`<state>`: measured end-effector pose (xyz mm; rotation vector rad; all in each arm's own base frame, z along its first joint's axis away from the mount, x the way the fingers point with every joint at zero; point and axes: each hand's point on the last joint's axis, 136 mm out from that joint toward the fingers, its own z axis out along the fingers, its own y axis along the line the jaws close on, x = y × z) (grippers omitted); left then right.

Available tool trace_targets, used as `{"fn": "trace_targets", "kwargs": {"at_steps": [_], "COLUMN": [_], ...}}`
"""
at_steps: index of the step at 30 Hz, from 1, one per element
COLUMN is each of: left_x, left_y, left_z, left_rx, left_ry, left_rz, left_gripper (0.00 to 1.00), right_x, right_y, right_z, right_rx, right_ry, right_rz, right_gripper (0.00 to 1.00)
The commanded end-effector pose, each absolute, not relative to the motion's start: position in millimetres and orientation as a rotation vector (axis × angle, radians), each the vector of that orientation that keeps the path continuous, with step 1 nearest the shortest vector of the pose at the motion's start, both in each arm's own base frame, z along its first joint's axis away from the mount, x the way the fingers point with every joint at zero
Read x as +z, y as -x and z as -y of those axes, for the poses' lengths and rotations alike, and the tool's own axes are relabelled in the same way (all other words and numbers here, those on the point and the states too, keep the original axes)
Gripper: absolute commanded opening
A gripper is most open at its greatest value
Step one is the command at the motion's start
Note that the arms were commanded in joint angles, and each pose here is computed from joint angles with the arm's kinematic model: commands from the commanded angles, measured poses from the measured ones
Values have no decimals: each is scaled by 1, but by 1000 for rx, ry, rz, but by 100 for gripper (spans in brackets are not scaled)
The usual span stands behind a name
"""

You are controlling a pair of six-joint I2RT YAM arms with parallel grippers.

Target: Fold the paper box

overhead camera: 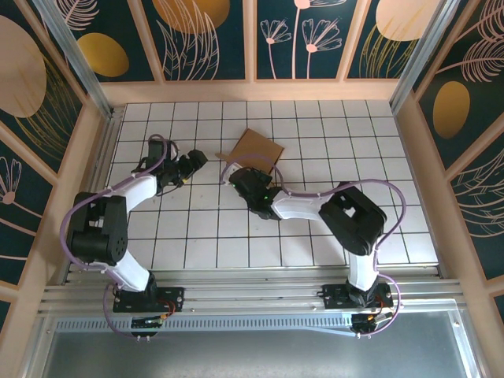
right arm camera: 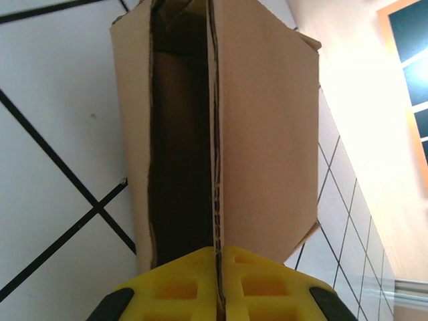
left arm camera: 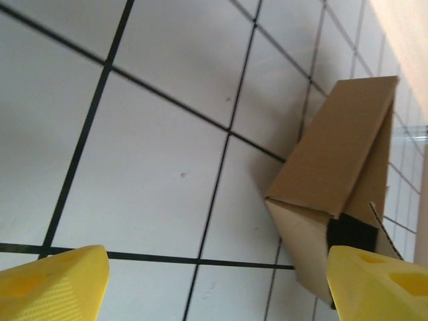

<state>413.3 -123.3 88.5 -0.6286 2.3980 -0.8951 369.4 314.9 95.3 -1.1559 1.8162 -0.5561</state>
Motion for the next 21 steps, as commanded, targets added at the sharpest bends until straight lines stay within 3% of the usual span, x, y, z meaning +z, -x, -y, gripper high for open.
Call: {"fn": "trace_targets", "kwargs": {"at_steps": [1,6,11,17,21], "left_x": [82,56,35,53,78], "left_y": [-415,-426,-442,-463,-470], "left_z": [126,133,138,140,161], "left_rx": [-921,-940,-934,-898,-998], "left_ry": [599,615,607,463,240], "left_rz": [-2413,-2492,-2546,-2510,-2460], "left_gripper": [83,77,71,71,77], "right_x": [79,60,69,143,208], "right_y": [-373,-374,-367,-342,-339], "right_z": [-314,-313,-322,-341,-322], "right_rx": [-579,-631,-518,-143,316], "right_ry": [1190,1248,1254,1103,762], "right_rz": [-1812,-1808,-1851,-1863,-1938], "right_gripper": [10,16,44,61,73]}}
